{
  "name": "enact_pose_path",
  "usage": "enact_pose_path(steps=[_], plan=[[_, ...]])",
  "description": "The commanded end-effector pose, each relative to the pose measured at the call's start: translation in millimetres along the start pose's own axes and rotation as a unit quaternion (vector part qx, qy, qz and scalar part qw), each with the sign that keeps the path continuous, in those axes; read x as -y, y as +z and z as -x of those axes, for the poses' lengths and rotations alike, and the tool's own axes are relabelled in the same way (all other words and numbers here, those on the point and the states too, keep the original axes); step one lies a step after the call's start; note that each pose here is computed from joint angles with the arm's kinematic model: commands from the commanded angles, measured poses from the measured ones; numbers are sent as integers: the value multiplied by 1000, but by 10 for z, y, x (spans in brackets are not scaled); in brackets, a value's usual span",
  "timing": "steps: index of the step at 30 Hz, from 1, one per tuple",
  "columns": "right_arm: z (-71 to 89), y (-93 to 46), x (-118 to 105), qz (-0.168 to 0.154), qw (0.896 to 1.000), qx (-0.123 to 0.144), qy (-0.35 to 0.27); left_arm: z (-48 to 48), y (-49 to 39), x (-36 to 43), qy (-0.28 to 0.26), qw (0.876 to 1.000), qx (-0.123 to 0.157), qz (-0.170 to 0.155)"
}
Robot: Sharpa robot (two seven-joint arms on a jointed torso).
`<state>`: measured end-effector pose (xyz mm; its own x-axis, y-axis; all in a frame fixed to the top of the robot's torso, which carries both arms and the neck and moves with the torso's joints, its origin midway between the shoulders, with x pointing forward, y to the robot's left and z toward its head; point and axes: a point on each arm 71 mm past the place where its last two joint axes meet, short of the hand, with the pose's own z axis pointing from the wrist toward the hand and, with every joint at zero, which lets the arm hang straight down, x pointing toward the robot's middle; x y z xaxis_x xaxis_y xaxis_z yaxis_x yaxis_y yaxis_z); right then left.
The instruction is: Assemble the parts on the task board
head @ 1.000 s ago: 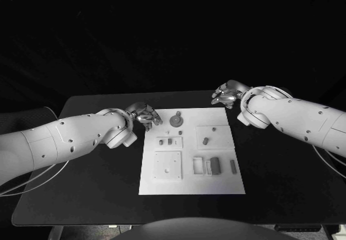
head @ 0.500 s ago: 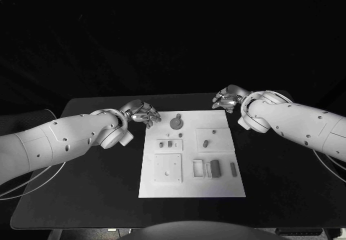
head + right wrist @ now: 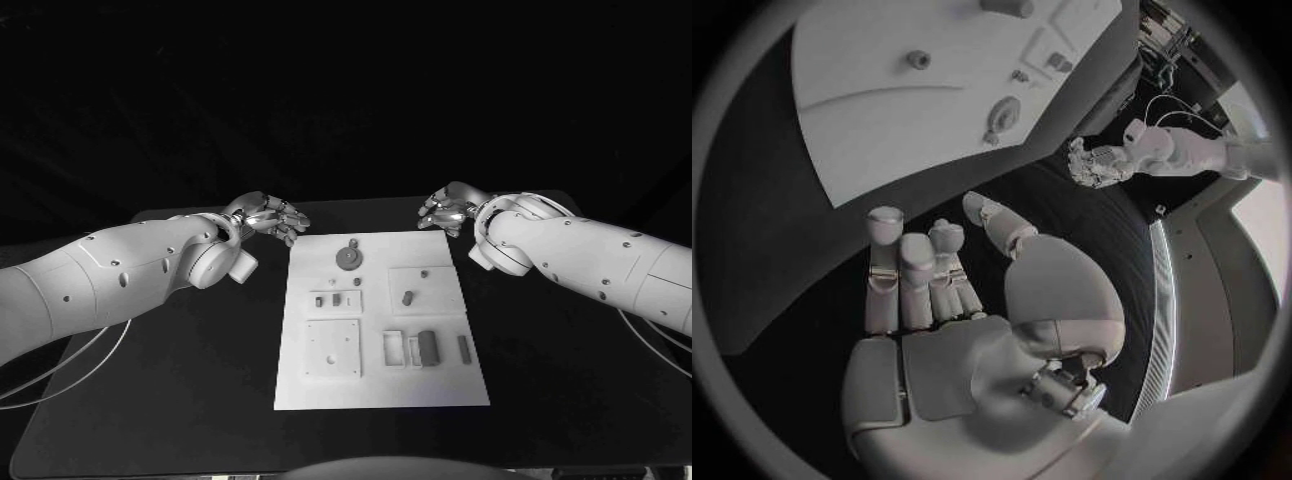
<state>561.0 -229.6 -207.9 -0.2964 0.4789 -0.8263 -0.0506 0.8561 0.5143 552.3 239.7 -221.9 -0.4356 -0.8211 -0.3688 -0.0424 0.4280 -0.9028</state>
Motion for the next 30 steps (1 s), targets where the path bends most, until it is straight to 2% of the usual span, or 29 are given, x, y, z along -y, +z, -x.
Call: enact_pose_path(steps=[1,6,11,19,22,26,30], plan=[[-18,0,-8,5,1000,-8,-1,-31,-6,44,-15,1000,-17,-18],[-24,0,-8,5,1000,-8,-1,-88,-62,70,37,998,-29,-37],[-31,-4,2,4,1000,-10,0,-130,-177,68,107,992,-36,-63],[-42,-8,22,3,1000,-11,0,-201,-415,-39,179,980,-34,-85],[-49,-4,14,3,1000,-12,0,-213,-481,-91,184,979,-23,-86],[-60,-3,21,3,1000,-13,1,-248,-530,-128,207,974,-21,-93],[-73,-3,26,2,1000,-13,1,-349,-570,-201,223,970,-30,-96]])
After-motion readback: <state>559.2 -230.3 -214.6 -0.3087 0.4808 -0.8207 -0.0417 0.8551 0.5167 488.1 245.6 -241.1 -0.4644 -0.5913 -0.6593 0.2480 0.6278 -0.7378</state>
